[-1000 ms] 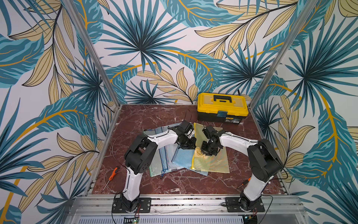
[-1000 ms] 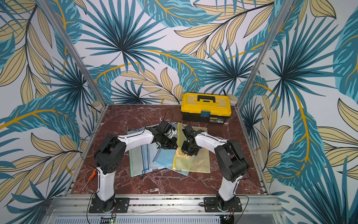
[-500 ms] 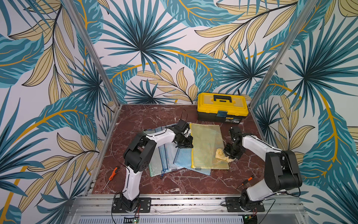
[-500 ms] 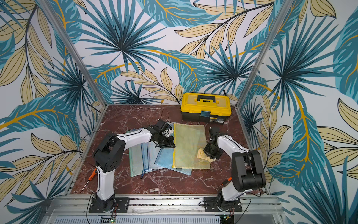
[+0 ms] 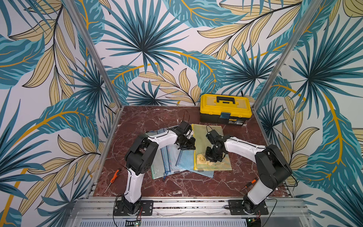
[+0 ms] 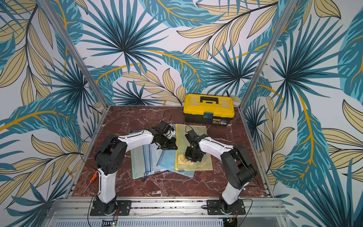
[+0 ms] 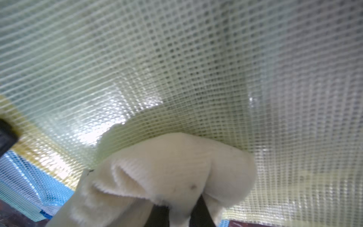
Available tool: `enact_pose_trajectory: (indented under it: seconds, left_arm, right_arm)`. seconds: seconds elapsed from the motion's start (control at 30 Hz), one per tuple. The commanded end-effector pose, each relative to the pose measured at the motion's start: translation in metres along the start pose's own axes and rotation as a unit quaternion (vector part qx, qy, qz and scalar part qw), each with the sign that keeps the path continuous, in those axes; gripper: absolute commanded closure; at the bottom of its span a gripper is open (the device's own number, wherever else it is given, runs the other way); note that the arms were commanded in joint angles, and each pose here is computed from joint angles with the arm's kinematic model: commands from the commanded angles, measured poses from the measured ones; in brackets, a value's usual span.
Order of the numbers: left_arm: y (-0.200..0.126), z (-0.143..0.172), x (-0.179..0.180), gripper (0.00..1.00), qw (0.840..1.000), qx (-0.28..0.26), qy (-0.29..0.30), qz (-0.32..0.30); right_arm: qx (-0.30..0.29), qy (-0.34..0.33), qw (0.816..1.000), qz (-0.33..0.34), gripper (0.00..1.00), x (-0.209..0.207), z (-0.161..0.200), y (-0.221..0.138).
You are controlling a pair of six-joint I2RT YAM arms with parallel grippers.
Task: Wipe the document bag
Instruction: Wipe the dirt from the document bag.
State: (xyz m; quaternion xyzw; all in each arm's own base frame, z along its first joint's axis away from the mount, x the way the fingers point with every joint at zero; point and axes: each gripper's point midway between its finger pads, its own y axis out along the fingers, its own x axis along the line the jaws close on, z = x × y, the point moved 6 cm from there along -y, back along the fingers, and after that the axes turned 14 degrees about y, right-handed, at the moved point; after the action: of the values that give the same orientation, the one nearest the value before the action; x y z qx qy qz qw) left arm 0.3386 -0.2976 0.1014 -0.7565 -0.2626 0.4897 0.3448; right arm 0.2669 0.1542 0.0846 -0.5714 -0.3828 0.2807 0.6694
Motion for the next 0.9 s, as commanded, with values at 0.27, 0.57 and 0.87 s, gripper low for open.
enact_pose_trajectory:
  seconds: [0.27,0.57,0.87]
  left_arm:
    - [-0.016,0.006,0.011,1.0,1.0,-0.009,0.0,-0.007]
    - [-0.017,0.007,0.011,1.0,1.0,-0.012,-0.003,-0.009]
    - [-0.015,0.013,0.014,1.0,1.0,-0.007,-0.006,-0.01]
  right_arm:
    - [-0.054,0.105,0.992,0.054,1.0,-0.115,-0.037,-0.053]
    - [0.026,-0.027,0.999,-0.039,1.0,0.016,0.032,-0.011]
    - [0.048,0.005,0.999,0.016,1.0,-0.017,0.043,0.031]
